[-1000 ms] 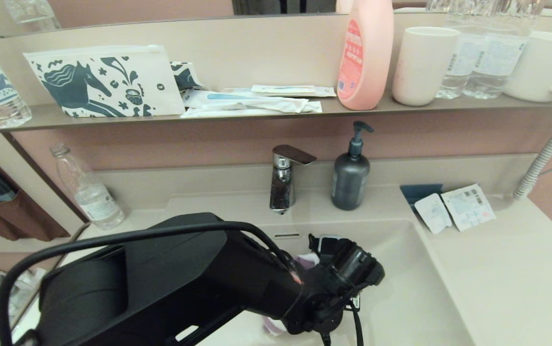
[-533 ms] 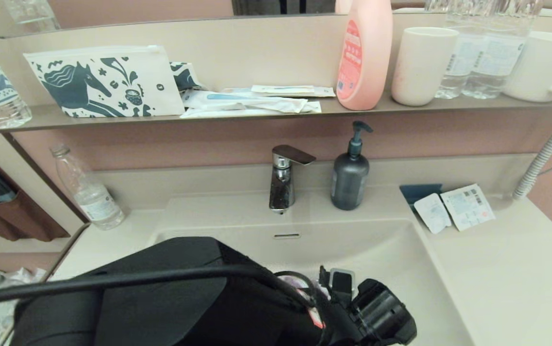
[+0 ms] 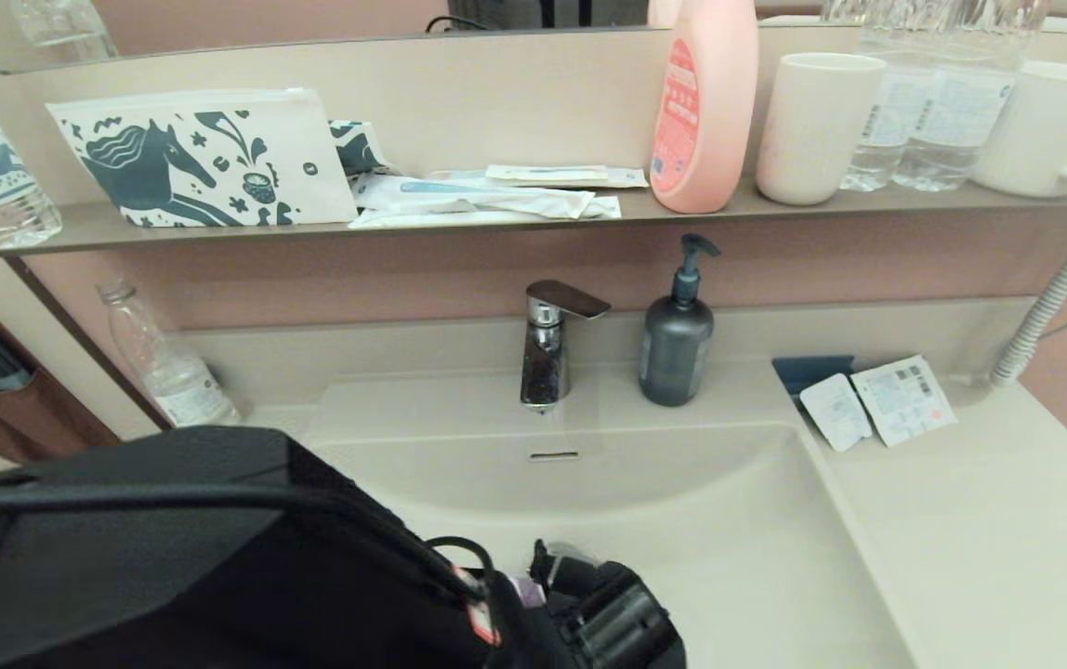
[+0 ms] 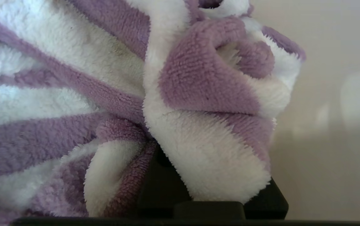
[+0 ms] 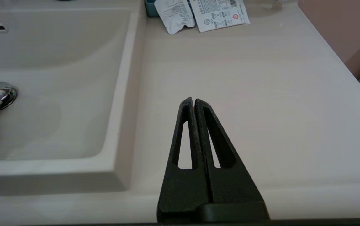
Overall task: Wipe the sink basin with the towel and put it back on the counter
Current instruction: Wipe the sink
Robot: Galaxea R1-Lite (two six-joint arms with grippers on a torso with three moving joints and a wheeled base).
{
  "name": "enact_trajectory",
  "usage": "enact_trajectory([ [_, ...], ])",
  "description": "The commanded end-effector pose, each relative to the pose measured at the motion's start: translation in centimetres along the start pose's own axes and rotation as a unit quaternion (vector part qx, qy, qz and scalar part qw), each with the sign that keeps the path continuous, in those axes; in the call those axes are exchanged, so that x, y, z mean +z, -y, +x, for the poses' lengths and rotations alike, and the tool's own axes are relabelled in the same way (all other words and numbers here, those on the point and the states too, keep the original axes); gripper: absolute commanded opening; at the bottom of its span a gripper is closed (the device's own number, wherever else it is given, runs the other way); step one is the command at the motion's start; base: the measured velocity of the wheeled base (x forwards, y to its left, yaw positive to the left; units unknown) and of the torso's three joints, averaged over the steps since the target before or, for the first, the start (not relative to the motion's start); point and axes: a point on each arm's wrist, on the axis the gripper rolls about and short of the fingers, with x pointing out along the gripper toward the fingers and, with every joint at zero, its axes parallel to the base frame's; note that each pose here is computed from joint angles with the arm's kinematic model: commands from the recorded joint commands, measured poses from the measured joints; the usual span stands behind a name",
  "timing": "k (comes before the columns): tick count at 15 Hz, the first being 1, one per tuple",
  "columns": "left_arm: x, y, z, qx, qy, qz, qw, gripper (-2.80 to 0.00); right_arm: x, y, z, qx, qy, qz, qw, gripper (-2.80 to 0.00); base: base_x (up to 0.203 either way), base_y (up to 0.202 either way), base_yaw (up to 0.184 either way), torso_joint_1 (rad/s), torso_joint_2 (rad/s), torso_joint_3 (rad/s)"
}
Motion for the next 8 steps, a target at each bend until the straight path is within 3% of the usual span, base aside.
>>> enact_trajectory([
  [1,0.5,-4.5,0.2,0.011,0.008,0.001,0.9999,-2.80,0.0,0.0,0.0,0.000,-0.001,0.000,1.000,-2.80,0.000,0.000,0.000,0.000,0.00,0.000],
  [5,2.1,-10.2,1.9,0.009,0.032,0.008,0.9994,-2.80,0.0,0.0,0.0,0.000,-0.001,0.000,1.000,-2.80,0.000,0.000,0.000,0.000,0.00,0.000],
  [8,3.7,-9.8,0.7,-0.012,0.080,0.007,0.9967,-2.80,0.0,0.0,0.0,0.001,-0.001,0.000,1.000,-2.80,0.000,0.000,0.000,0.000,0.00,0.000],
])
